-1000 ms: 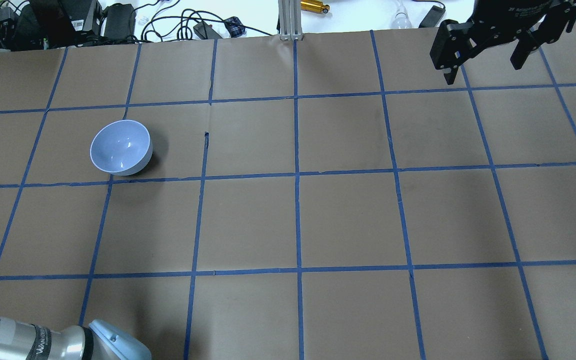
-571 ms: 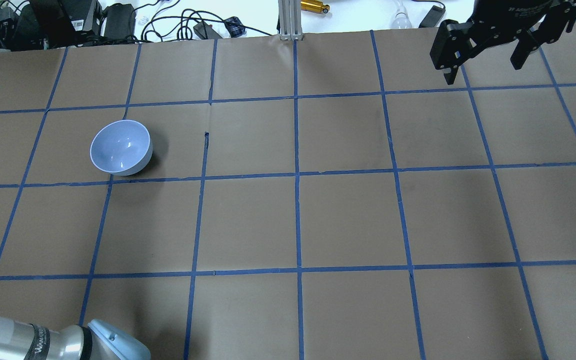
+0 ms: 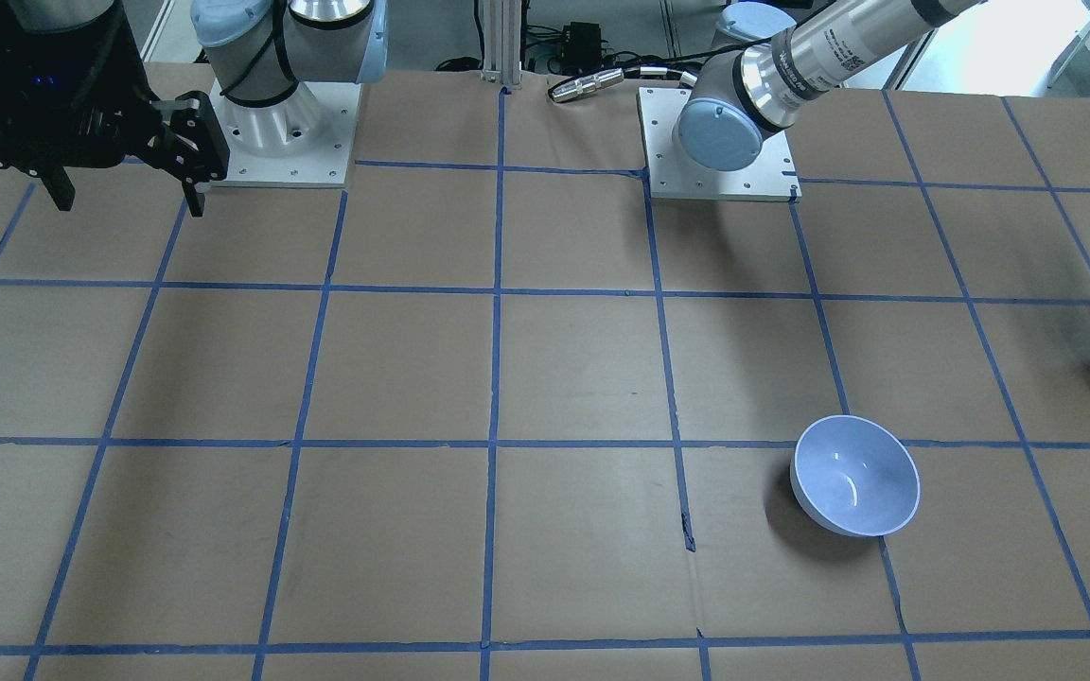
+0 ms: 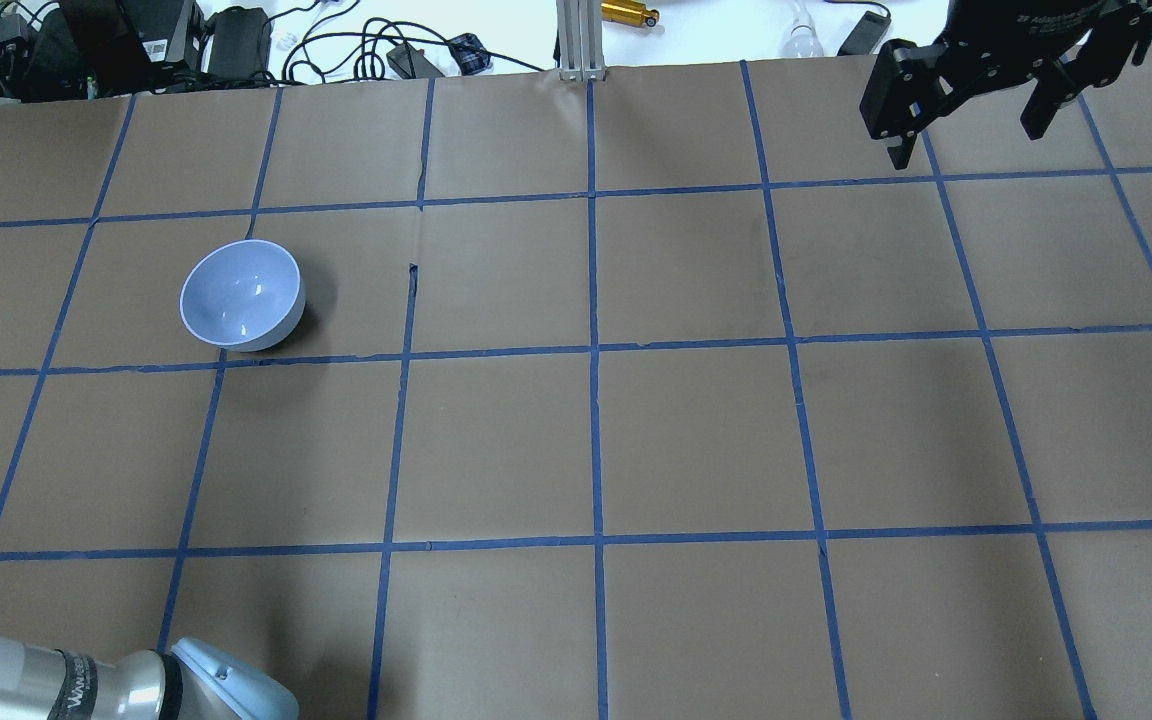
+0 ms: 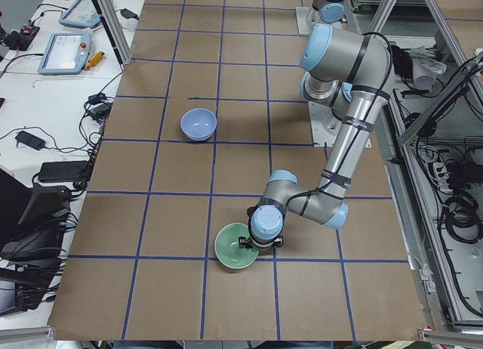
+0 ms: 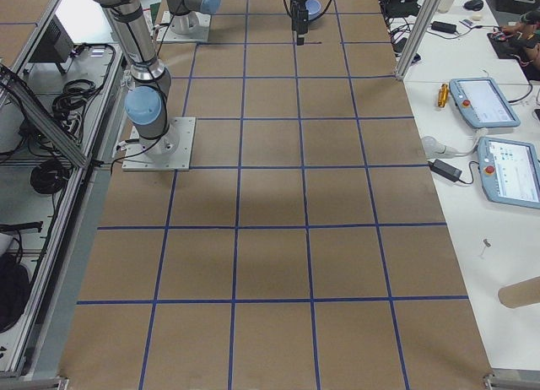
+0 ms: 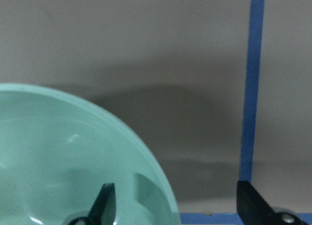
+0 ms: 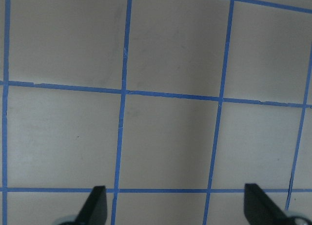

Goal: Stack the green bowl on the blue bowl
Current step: 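Close the left gripper on the rim of the pale green bowl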

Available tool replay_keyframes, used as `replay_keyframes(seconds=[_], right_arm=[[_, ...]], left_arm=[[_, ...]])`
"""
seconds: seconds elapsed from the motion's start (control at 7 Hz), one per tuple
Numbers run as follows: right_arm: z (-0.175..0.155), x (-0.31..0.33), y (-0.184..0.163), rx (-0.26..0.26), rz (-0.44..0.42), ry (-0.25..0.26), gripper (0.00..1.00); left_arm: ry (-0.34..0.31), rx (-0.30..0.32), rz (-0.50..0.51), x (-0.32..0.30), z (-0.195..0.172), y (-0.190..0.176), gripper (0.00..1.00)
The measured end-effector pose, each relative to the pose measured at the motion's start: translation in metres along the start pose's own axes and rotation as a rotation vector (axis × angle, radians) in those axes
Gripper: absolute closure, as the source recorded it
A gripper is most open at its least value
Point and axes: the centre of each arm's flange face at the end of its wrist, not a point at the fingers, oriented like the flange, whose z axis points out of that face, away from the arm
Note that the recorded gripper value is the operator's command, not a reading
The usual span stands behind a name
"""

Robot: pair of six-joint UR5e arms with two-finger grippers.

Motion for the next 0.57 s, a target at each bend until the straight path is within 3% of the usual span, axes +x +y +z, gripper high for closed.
replay_keyframes(seconds=[0.14,0.57], right_arm=[[0.0000,0.0000,0.0000,0.000,0.000,0.000,0.00],[0.0000,0.0000,0.0000,0.000,0.000,0.000,0.00]], left_arm=[[-0.002,-0.007,-0.005,0.0004,-0.0020,0.0002,0.55],[-0.004,-0.015,-0.010,0.0012,-0.0068,-0.0008,0.56]])
